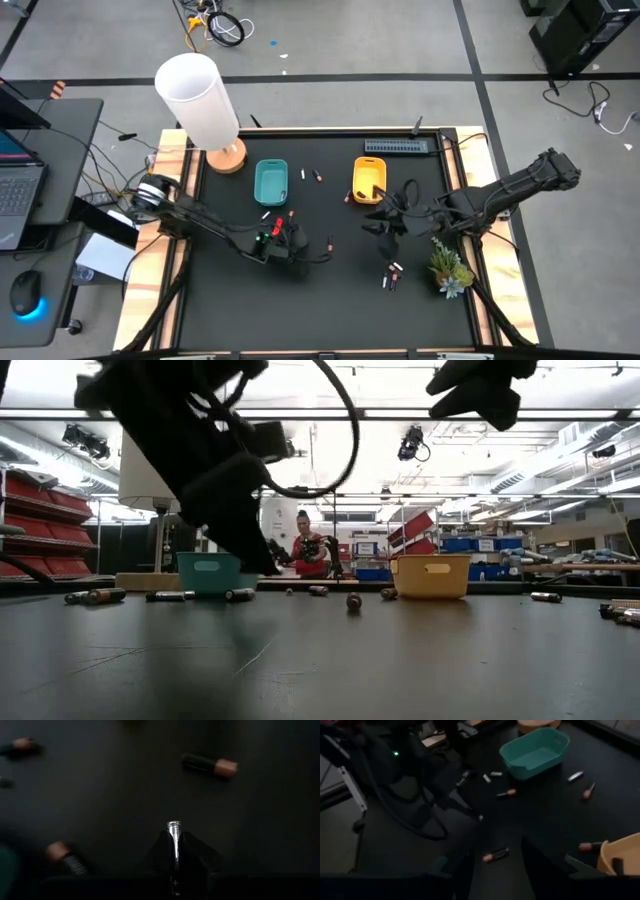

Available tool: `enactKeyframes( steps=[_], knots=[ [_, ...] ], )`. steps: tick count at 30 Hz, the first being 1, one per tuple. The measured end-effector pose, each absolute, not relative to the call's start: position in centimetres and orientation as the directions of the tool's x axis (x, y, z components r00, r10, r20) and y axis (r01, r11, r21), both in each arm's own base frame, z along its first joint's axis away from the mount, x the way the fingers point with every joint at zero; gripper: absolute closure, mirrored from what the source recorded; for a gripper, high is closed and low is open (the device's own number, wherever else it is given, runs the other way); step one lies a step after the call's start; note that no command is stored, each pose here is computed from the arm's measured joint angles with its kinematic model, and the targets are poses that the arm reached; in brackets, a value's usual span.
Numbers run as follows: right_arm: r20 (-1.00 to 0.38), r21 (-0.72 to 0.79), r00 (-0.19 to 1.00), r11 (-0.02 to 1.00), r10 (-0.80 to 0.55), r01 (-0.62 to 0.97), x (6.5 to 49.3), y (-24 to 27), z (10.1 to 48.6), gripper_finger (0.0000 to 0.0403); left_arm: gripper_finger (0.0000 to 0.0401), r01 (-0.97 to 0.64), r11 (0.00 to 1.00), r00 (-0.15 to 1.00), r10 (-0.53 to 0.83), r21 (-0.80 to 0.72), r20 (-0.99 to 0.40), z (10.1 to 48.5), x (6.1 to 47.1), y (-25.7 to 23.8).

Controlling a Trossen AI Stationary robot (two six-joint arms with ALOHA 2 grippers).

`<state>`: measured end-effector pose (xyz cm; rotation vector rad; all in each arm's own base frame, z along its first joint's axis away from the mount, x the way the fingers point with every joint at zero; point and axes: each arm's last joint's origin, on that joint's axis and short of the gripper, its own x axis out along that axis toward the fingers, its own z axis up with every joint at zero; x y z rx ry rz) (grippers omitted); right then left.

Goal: Sort batteries
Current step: Put the silver battery into the blue bin

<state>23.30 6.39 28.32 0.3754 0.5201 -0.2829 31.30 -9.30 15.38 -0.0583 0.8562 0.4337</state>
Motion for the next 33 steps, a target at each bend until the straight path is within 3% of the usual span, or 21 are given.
enactKeyframes(
  steps=[11,18,33],
  knots=[
    [-0.489,0.254,0.837,0.877,-0.247,0.407,23.9,5.2,28.6,0.0234,0.0358,-0.478,0.828,0.411,0.506,0.293,-0.758,22.6,25.6,-3.7],
    [-0.467,0.272,0.848,0.871,-0.251,0.408,24.5,5.3,28.5,0.0234,0.0357,-0.422,0.810,0.325,0.555,0.407,-0.766,23.7,24.8,0.9],
    [-0.488,0.382,0.828,0.786,-0.274,0.486,24.4,5.2,28.2,0.0234,0.0350,-0.440,0.875,0.366,0.380,0.202,-0.849,20.8,23.6,9.3]
  ],
)
